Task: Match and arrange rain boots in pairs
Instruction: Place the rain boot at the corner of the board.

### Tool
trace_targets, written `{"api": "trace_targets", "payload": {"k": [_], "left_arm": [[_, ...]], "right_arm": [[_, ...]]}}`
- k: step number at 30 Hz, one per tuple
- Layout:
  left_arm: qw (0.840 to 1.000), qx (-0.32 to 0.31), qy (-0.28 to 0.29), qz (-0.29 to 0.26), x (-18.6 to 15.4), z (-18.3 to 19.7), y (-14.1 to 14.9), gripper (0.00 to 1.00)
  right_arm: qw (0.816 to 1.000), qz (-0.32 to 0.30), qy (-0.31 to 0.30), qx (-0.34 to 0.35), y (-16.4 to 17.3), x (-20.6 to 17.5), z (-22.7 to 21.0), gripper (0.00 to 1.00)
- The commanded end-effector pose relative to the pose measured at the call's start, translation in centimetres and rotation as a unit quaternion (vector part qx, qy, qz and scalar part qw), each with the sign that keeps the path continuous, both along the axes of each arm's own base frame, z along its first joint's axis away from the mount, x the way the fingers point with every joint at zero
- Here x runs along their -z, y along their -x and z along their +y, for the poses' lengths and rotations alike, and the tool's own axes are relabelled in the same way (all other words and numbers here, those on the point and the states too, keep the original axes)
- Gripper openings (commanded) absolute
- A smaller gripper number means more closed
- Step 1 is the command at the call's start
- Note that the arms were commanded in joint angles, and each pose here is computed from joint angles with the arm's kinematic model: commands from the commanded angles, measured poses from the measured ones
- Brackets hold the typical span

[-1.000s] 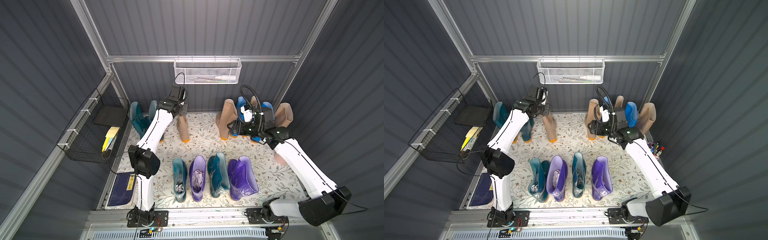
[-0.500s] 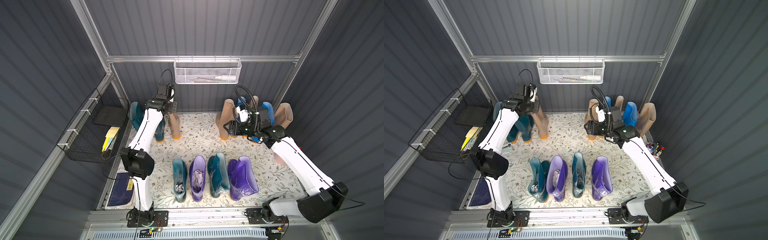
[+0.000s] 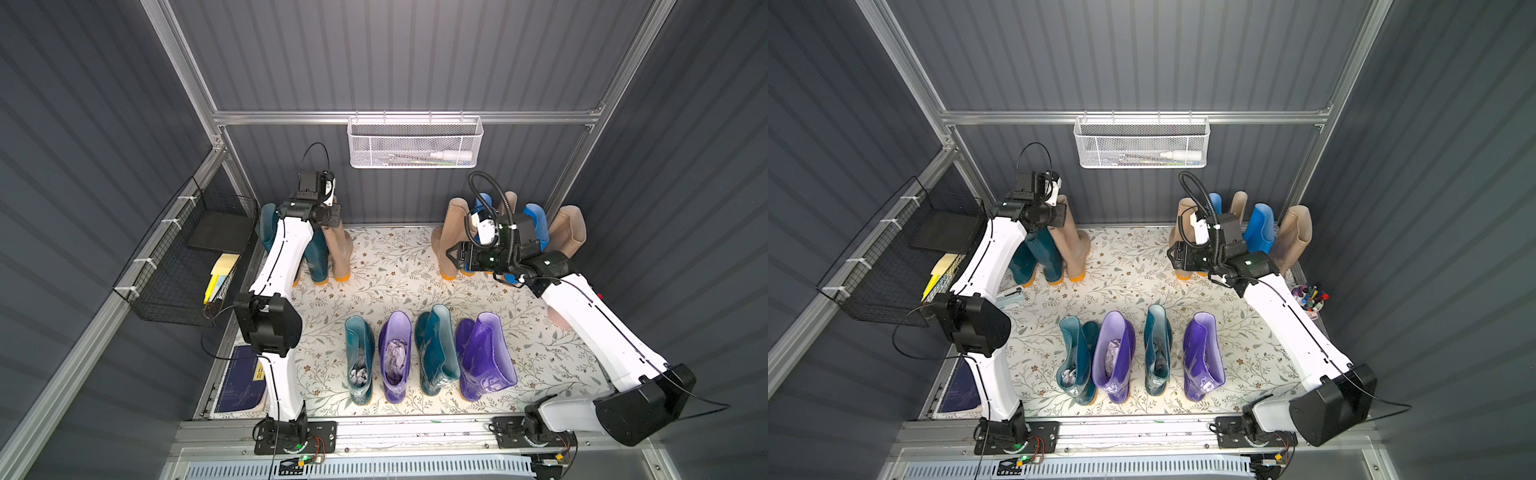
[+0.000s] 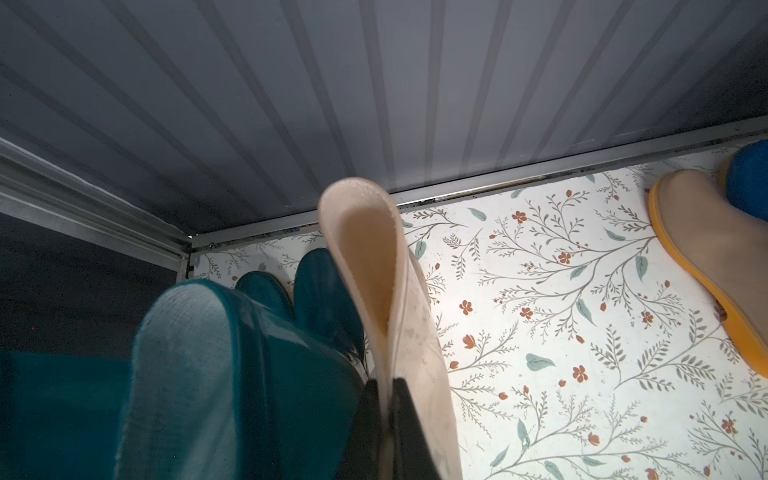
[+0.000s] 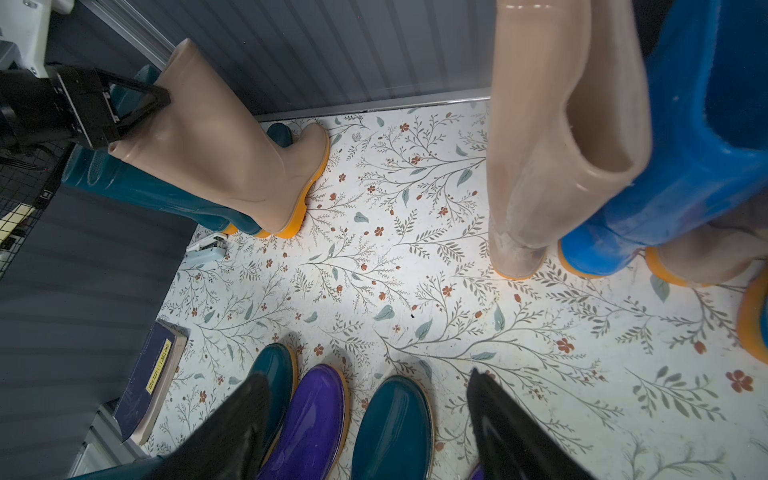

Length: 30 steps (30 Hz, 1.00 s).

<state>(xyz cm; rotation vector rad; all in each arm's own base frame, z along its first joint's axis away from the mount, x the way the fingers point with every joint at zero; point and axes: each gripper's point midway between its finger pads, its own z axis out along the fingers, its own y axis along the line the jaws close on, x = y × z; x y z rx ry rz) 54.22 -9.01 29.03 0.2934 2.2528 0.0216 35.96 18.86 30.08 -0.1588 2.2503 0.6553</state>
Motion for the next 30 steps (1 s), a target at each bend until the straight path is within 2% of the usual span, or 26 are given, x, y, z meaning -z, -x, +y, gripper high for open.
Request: {"api": "trace_targets", "payload": {"k": [1,4,7,9,12,17,24,30], "left_arm": [[0.998,0.016,0.008,-0.057,-3.9,-0.3,0.3,0.00],[0.998,0.015,0.009,-0.054,-3.7,-0.3,0.5,0.03],[0.999,0.017,0.012,-0.050,-3.4,-0.4,0.7,0.17],[0.999,0.019,0.016,-0.047,-3.3,-0.5,0.8,0.31],[0.999,0.022,0.022,-0.045,-3.3,-0.7,1.0,0.39],[0.998,0.017,0.031,-0.051,-4.1,-0.7,1.4,0.46],[0.995,0.015,0.059,-0.080,-7.2,-0.8,2.6,0.52],[0.988,0.023,0.122,-0.090,-9.0,-1.9,5.1,0.54]], "right_arm": [[1.000,-0.005,0.000,0.002,-0.2,-0.7,0.1,0.78],[1.000,-0.007,0.001,0.001,-0.4,-0.8,0.2,0.78],[1.000,-0.009,0.000,0.000,-0.5,-1.0,0.3,0.78],[1.000,-0.015,0.001,-0.002,-0.5,-1.4,0.3,0.78],[1.000,-0.026,0.006,-0.004,-0.8,-2.1,0.3,0.79],[0.999,-0.044,0.023,-0.009,-1.2,-3.6,0.1,0.80],[0.996,-0.068,0.054,-0.002,-2.5,-5.3,-1.3,0.82],[0.995,-0.064,0.081,0.001,-4.5,-5.8,-2.7,0.84]]}}
